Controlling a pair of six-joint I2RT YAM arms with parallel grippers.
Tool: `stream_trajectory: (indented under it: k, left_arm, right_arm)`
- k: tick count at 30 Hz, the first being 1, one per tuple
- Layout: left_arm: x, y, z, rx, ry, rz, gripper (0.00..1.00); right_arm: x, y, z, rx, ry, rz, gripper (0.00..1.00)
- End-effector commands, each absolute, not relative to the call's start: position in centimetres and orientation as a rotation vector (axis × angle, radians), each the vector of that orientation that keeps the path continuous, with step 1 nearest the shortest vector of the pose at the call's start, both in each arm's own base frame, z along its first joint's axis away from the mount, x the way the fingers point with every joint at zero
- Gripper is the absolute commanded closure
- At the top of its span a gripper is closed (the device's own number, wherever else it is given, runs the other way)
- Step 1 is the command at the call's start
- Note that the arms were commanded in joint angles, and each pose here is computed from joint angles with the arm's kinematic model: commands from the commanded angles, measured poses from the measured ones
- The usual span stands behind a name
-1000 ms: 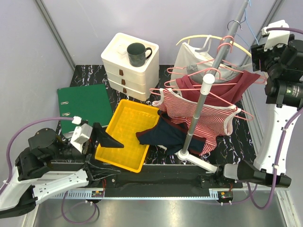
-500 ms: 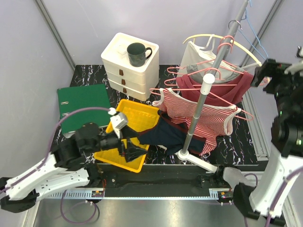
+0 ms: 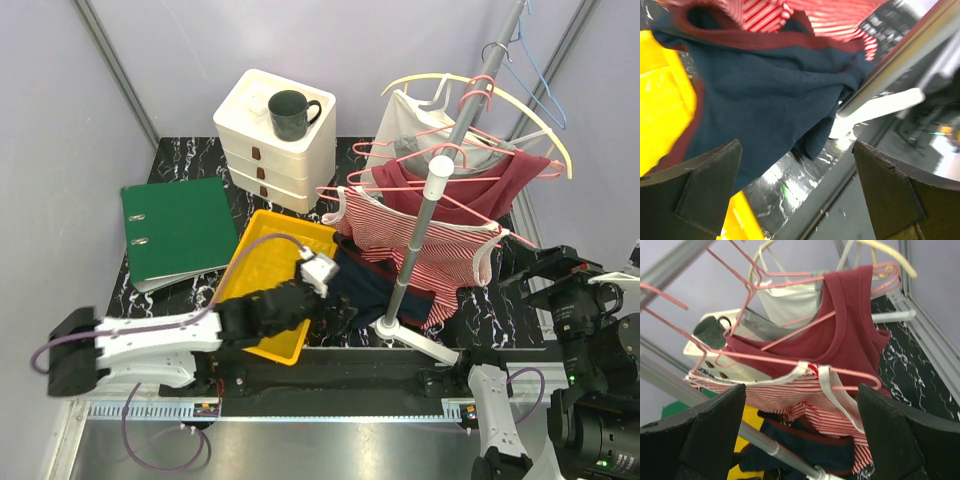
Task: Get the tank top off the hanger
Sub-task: Pick up the tank top from the center of the board.
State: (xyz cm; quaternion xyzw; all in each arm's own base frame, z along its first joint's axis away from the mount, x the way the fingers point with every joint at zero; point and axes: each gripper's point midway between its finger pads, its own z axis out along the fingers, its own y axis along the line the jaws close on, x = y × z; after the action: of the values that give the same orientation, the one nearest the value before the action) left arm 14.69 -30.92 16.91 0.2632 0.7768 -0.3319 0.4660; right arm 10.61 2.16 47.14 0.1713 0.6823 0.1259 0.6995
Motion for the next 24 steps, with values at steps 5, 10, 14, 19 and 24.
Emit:
stream_trajectory:
  k: [5, 10, 14, 19, 24]
  left_arm:
    - [17.9, -37.7, 17.0, 0.467, 1.826, -0.646, 0.01]
    - [18.9, -38.6, 16.1, 0.411, 1.846, -0.602, 0.01]
    - [19.3, -39.3, 15.4, 0.404, 1.856, -0.572, 0.01]
    - [19.6, -39.9, 11.9, 0.419, 1.916, -0.499, 0.01]
    - [19.3, -39.2, 9.1, 0.401, 1.967, -0.476, 0.01]
  right_arm:
    - [9.6, -0.8, 42.7, 0.433, 1.655, 0.066, 0.0]
    - [8.5, -0.9, 43.2, 0.389, 1.63, 0.055, 0.0]
    - [7.9, -1.1, 43.6, 0.366, 1.611, 0.046, 0.0]
    - [6.6, -1.0, 45.3, 0.341, 1.556, 0.061, 0.0]
    - [6.1, -1.6, 45.4, 0.325, 1.546, 0.049, 0.0]
